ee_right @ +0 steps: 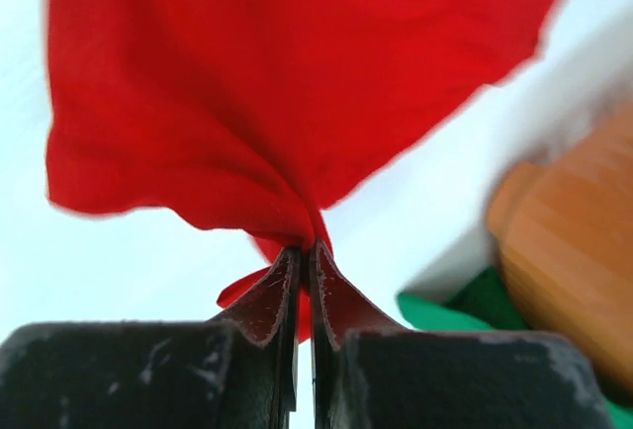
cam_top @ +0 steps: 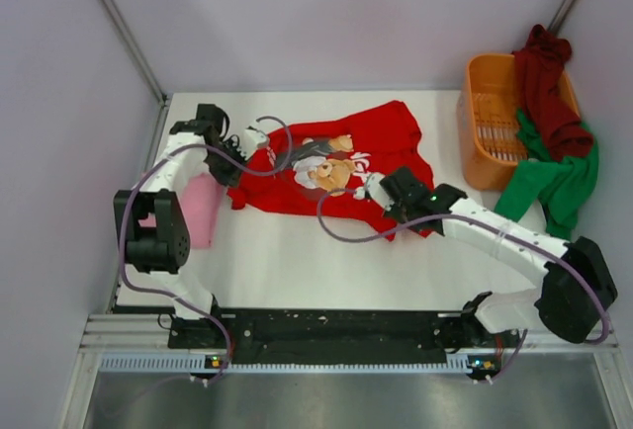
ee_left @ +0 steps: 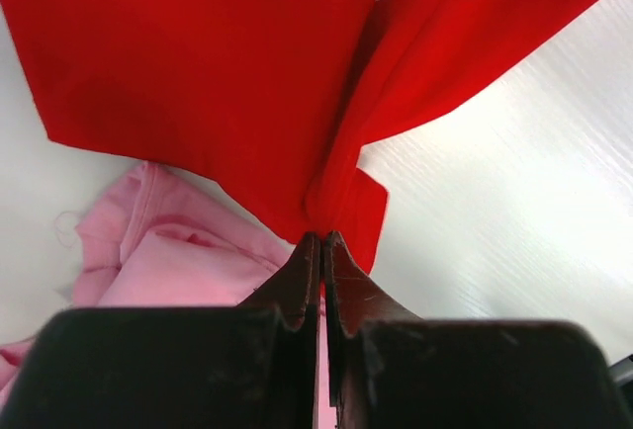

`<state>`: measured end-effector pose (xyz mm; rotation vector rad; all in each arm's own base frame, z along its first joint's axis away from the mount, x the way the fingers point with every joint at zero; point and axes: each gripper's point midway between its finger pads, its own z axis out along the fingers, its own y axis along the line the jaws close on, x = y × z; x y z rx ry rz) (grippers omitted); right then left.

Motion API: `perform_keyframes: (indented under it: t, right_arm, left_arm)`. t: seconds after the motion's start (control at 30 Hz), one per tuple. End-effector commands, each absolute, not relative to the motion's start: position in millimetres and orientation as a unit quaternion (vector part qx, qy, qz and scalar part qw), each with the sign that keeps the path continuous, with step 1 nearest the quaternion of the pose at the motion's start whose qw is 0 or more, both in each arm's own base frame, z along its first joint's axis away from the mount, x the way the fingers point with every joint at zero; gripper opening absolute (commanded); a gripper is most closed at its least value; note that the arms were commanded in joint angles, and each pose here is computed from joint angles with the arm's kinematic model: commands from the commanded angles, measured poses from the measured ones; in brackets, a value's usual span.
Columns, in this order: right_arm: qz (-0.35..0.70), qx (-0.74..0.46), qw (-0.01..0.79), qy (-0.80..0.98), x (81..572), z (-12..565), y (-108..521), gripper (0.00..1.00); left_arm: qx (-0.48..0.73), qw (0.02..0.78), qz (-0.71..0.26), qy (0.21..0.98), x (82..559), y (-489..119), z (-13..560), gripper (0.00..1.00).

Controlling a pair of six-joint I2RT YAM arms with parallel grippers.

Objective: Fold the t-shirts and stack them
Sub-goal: Flatten out the tshirt

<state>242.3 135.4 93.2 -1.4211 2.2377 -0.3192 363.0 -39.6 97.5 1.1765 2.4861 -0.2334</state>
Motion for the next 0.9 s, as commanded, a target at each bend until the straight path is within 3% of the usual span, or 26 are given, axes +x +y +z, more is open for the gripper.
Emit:
perform_keyframes:
  t: [0.0,0.2,0.5,0.67,0.87]
  right_arm:
    - [-0.192,-0.375,0.359,0.833,290,186,96,0.00]
    - [-0.221,-0.243,0.513,0.793,296,317,45,0.00]
    - [-0.206,-0.164,0.672,0.692,246,469,10,0.00]
    - [-0.150,-0.158,0.725,0.653,216,501,10,0.00]
    - [-0.167,-0.210,0.671,0.691,264,463,39,0.00]
  left_arm:
    - [0.407,0.247,-0.053,0.878,359,-36,156,0.00]
    - [0.397,0.343,-0.003,0.851,353,-32,245,0.00]
    - [0.380,0.475,0.055,0.792,309,-28,387,0.00]
    - [0.368,0.517,0.074,0.769,276,-26,440,0.00]
    - [0.357,0.517,0.078,0.774,289,-23,436,0.00]
